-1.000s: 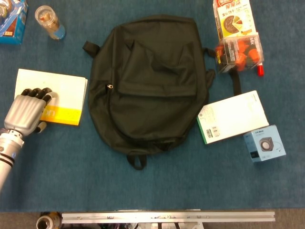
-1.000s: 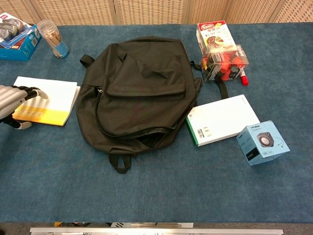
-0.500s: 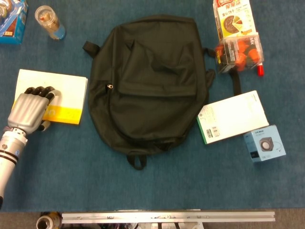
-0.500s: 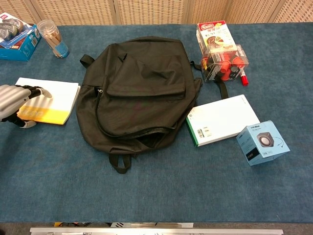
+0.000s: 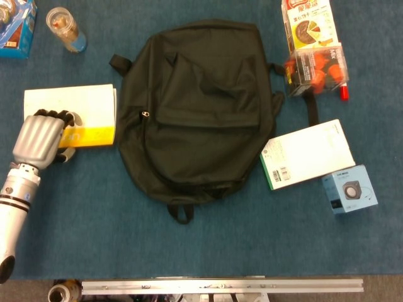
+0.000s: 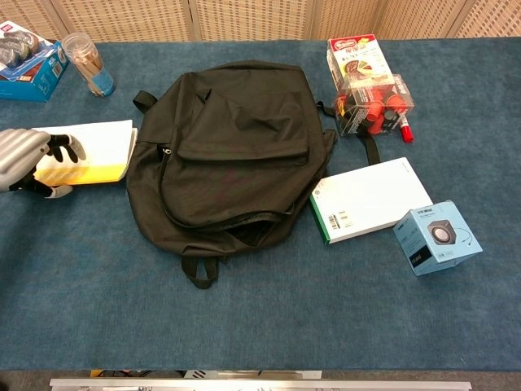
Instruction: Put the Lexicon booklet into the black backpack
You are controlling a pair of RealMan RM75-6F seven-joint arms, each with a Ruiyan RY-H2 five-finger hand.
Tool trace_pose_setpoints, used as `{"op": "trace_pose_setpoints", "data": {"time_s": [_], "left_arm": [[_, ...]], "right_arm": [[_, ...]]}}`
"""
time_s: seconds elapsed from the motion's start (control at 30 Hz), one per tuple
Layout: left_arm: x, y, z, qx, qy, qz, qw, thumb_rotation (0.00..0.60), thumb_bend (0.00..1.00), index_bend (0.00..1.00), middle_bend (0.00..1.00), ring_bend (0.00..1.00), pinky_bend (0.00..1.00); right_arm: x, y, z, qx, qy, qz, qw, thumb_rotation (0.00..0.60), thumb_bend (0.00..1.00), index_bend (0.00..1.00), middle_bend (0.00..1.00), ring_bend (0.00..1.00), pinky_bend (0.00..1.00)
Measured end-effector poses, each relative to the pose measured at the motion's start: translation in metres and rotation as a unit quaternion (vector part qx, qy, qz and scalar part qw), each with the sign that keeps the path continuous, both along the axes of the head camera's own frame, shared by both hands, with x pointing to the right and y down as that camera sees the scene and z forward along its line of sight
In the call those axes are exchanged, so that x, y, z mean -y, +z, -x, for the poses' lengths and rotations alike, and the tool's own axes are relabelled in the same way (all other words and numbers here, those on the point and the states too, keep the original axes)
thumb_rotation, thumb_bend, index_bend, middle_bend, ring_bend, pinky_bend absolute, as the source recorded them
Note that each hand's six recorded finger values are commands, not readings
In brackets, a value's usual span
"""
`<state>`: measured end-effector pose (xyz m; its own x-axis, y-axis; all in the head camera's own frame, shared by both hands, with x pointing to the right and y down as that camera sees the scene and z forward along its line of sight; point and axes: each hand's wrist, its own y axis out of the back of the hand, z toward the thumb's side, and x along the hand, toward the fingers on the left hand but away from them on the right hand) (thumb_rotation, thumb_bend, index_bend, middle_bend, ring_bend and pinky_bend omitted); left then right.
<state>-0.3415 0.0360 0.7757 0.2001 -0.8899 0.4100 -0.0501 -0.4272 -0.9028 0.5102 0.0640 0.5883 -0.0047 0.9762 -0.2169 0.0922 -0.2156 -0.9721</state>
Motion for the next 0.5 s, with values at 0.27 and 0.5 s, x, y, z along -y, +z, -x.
{"op": "trace_pose_setpoints", "data": {"time_s": [0.27,0.5], "left_arm": [[0.014,-0.008,0.004,0.014,0.0,-0.061,0.9981,0.6,0.24,0.51,0.54,0.54,0.53],[0.027,-0.008,0.002,0.02,0.0,-0.074,0.9971,0.6,0.26,0.5,0.54,0.54,0.53]], "right_arm": [[0.0,0.001,-0.001,0.001,0.002,0.002,1.0,0.6,0.26,0.24,0.36,0.21,0.27],[0.0,0.001,-0.002,0.001,0.003,0.003,1.0,0.6,0.26,0.24,0.36,0.21,0.27]]}}
